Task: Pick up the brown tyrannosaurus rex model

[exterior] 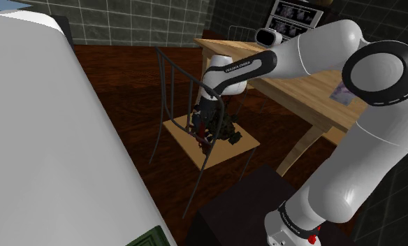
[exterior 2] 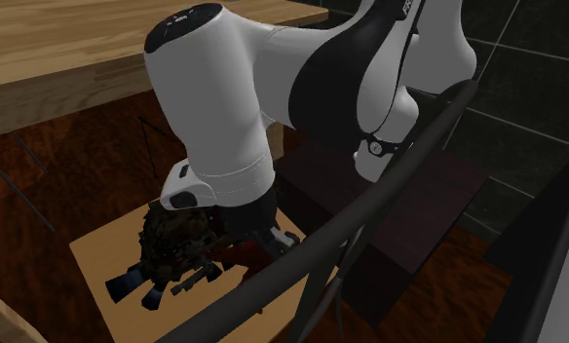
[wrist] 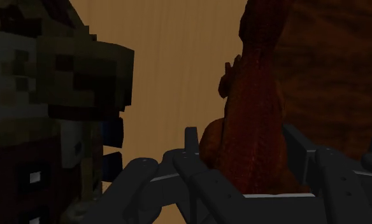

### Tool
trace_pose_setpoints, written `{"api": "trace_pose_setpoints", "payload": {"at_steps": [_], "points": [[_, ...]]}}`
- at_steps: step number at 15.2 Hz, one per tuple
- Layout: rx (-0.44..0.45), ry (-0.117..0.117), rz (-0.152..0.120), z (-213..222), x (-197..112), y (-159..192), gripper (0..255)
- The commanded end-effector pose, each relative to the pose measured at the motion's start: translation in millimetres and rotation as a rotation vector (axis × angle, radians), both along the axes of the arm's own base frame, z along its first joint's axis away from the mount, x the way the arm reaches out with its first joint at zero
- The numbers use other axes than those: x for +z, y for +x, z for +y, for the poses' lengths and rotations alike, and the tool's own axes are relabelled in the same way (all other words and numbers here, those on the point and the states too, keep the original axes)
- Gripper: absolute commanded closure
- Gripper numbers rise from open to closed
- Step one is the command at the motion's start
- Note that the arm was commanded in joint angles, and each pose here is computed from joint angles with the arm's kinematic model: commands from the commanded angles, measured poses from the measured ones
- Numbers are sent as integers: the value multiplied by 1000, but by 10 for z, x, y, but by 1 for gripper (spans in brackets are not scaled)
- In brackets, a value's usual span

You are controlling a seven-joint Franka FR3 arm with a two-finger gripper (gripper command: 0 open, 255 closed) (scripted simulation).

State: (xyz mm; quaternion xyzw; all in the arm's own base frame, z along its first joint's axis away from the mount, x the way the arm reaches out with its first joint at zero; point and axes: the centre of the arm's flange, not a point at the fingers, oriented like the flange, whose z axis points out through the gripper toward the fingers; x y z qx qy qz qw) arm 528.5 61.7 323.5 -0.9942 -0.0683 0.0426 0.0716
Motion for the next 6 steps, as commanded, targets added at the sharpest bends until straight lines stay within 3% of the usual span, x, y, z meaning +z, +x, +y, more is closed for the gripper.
{"api": "trace_pose_setpoints", "payload": {"at_steps": [1, 6], "points": [[0, 0, 0, 3, 103, -3, 255], [0, 0, 0, 3, 269, -3, 255]]}}
